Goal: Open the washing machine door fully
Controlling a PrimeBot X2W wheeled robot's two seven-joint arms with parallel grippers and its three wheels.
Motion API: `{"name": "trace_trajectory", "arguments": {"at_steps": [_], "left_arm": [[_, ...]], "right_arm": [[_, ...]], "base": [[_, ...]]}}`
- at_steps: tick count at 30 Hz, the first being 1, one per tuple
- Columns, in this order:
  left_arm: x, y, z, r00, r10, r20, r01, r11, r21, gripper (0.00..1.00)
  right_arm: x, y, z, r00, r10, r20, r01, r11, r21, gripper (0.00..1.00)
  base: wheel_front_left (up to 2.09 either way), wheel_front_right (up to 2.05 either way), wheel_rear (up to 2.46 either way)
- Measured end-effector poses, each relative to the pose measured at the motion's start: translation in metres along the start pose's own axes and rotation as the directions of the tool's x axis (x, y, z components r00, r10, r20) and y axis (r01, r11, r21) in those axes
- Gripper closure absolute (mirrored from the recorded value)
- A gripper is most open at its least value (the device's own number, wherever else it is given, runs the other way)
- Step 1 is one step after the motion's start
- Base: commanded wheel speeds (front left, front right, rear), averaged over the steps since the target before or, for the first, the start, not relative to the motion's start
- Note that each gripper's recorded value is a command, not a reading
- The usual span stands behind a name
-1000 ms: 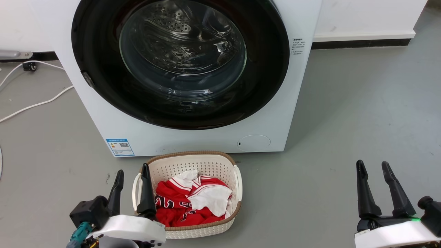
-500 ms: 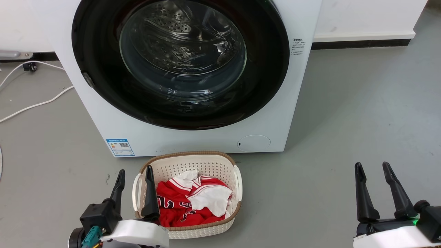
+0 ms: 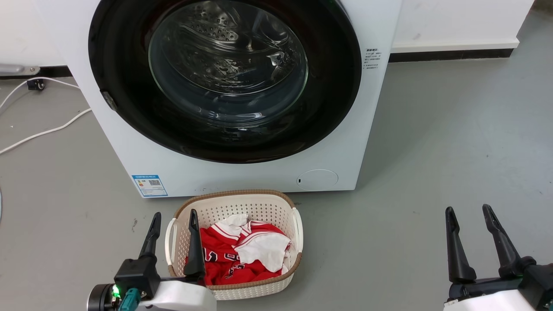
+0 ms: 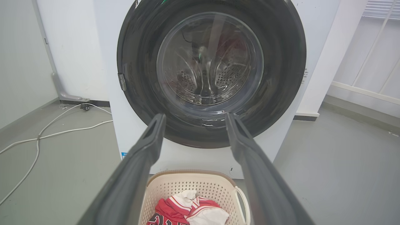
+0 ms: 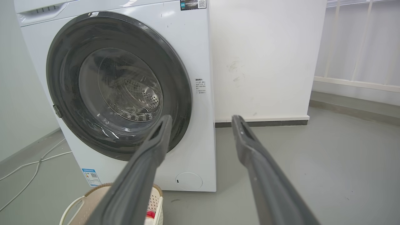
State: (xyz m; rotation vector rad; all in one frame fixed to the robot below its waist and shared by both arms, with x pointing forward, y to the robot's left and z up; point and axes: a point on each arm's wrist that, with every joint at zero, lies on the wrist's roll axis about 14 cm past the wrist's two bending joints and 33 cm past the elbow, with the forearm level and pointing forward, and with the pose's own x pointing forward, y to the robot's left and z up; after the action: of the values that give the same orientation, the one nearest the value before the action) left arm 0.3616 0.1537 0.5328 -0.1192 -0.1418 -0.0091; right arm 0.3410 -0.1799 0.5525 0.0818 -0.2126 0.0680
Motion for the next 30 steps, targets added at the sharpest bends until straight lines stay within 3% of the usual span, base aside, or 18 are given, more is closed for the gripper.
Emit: {"name": "trace_trajectory", "arguments": {"at_steps": [12, 30], "left_arm": [[-0.0042, -0.0024, 0.0007, 1.000, -0.011, 0.017, 0.010, 0.999, 0.050, 0.00], [-0.0063, 0.0001, -0.0005, 1.000, -0.007, 0.016, 0.006, 0.998, 0.059, 0.00]], "right_arm": [[-0.0026, 0.0043, 0.0035, 1.000, 0.020, 0.018, -0.019, 0.998, -0.055, 0.00], [-0.0053, 0.0061, -0.0042, 1.000, 0.023, -0.001, -0.023, 0.999, -0.037, 0.00]], "base": [[0.00, 0.00, 0.00], [0.00, 0.00, 0.00]]}}
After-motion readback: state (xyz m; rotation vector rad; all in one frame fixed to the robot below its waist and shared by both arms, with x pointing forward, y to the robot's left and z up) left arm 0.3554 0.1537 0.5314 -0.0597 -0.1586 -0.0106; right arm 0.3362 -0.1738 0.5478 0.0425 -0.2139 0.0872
